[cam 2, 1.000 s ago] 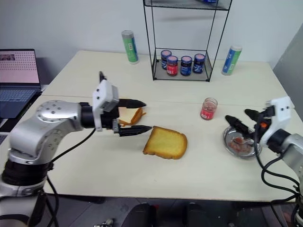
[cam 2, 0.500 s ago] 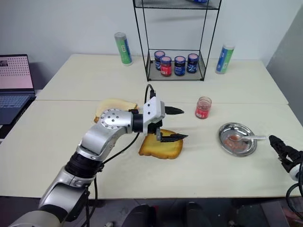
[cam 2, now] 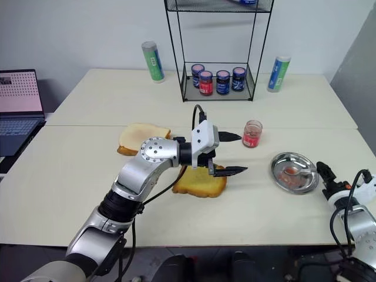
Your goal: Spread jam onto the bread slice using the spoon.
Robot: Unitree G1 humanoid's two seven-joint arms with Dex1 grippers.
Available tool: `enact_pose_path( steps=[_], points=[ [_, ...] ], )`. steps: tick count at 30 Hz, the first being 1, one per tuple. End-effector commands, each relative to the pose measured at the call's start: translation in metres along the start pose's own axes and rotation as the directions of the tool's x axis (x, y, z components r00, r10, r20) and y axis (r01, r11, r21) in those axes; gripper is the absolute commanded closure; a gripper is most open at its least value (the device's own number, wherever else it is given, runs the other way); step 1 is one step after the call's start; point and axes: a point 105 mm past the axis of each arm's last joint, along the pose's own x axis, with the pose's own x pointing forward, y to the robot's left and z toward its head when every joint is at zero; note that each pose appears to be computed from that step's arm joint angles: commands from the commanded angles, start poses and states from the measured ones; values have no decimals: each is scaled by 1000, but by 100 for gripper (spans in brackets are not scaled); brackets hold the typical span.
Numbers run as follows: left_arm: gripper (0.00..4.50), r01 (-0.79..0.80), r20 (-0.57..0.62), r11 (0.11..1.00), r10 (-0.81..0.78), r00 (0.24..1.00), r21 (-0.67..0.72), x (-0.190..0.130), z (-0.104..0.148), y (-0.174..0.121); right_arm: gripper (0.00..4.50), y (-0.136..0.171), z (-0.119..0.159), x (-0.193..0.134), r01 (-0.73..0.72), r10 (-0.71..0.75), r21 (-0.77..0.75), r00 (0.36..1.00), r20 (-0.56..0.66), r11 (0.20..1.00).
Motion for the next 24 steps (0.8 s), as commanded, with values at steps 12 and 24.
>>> enact_pose_path(
  steps=[12,24],
  points=[
    [0,-46,-16,999,46,999,24,-13,6,1,107,6,4,13,-53,51,125,998,24,991],
    [0,-34,-38,999,35,999,36,-14,3,3,367,10,2,12,-74,70,112,997,43,991]
  ],
)
